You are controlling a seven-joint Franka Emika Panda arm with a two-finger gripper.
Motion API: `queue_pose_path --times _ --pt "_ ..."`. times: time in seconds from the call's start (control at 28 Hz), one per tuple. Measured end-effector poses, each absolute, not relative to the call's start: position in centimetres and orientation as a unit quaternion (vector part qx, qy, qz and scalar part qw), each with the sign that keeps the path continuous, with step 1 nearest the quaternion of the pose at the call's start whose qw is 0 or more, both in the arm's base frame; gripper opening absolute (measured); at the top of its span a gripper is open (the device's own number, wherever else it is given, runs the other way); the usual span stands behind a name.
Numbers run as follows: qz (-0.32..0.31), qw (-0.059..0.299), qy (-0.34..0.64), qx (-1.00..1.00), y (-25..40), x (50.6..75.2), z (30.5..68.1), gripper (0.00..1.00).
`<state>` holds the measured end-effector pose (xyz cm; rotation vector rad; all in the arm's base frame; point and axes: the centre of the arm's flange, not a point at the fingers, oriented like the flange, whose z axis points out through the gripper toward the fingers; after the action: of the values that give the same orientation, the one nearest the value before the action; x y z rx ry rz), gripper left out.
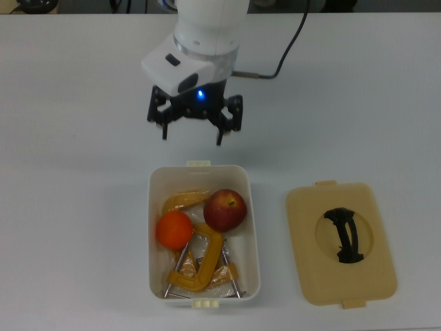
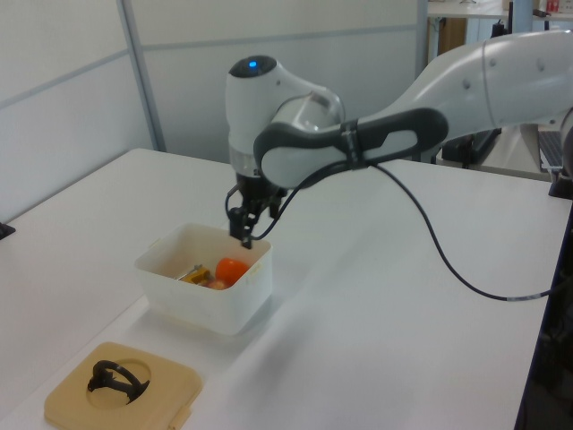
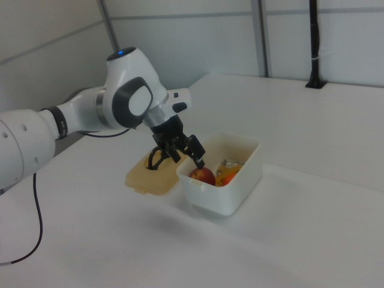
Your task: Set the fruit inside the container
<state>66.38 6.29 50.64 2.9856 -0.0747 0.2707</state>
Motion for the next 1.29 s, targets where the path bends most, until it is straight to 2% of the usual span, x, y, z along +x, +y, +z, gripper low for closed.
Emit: queue_pose_path --times 0.25,0.61,1.29 --pt "0.014 0.080 -0.050 0.995 4.8 62.8 53.4 1.00" --pt "-0.008 0.038 -0.061 0.997 0.7 59.8 57.6 1.00" --pt "-0.011 0.036 -0.051 0.998 1.0 58.7 58.3 1.00"
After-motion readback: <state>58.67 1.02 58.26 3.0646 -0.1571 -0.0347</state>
